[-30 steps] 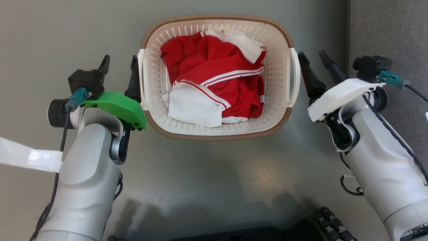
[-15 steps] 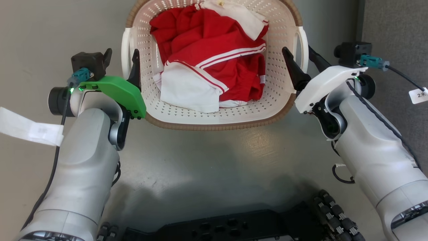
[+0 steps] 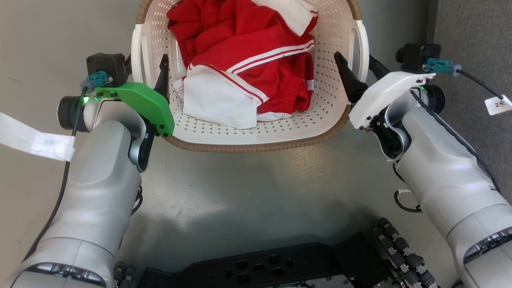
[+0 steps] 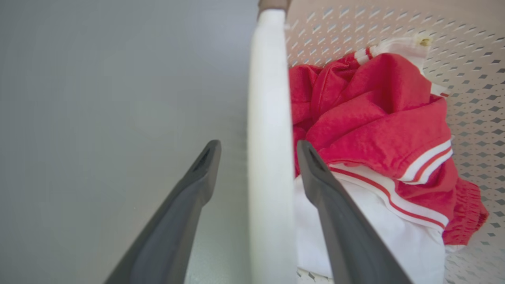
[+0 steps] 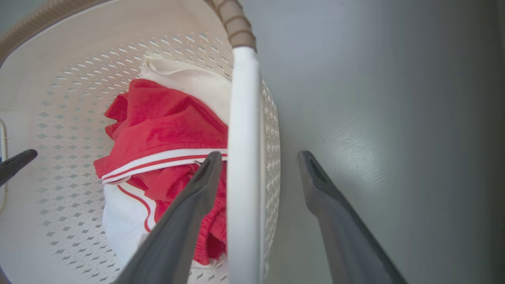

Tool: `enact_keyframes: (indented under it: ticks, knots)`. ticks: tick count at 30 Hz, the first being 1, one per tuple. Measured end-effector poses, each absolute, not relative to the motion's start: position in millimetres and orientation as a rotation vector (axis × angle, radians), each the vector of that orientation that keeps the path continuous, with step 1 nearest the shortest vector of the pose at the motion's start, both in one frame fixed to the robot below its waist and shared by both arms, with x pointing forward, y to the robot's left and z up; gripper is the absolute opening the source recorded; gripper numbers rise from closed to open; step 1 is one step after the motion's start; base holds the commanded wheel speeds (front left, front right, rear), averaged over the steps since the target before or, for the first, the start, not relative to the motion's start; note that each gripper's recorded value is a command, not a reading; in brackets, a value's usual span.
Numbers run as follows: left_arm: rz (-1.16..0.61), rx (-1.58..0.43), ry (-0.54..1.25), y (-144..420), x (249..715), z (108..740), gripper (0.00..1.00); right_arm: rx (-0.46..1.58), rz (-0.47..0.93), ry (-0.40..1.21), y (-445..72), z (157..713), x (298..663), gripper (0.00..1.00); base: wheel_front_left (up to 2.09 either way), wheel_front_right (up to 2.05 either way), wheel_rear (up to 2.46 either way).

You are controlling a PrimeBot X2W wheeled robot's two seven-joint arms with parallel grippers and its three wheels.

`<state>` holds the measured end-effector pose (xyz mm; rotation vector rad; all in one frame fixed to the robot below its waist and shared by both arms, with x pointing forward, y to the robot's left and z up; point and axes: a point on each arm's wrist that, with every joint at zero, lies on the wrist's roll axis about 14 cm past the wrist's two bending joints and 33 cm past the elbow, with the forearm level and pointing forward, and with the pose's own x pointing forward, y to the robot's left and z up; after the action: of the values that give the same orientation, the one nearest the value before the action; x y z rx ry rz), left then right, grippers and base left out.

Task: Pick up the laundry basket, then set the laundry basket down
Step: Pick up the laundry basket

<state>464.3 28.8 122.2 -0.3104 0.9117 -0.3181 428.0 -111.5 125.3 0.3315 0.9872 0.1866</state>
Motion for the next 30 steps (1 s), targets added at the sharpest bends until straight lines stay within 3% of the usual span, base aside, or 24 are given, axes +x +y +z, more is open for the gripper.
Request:
enact_keyframes:
  ticks: [1,2,3,4,5,6,30]
  knots:
    - [-0.319,-0.311,0.912,28.6,464.6,121.9,1.0,0.33,0.192,0.987,-110.2,125.2,428.7,1.0,0.0,0.0,0.0]
    - [-0.32,-0.315,0.911,28.1,465.5,122.0,0.85,0.328,0.197,0.986,-108.9,125.4,429.7,0.71,0.0,0.0,0.0]
    - [-0.323,-0.315,0.909,27.7,466.6,122.2,0.62,0.329,0.2,0.984,-107.7,125.6,431.0,0.46,0.0,0.0,0.0]
    - [-0.324,-0.315,0.909,27.5,467.3,122.3,0.38,0.333,0.199,0.979,-107.0,126.2,432.5,0.28,0.0,0.0,0.0]
    - [-0.323,-0.315,0.909,27.6,467.7,122.1,0.07,0.335,0.199,0.978,-106.5,126.4,433.3,0.0,0.0,0.0,0.0]
    - [-0.324,-0.315,0.906,27.4,468.3,122.3,0.0,0.336,0.201,0.976,-106.0,126.6,433.8,0.0,0.0,0.0,0.0]
    - [-0.353,-0.311,0.877,23.3,473.4,167.8,0.0,0.339,0.216,0.898,-101.1,178.2,443.4,0.0,0.0,0.0,0.0]
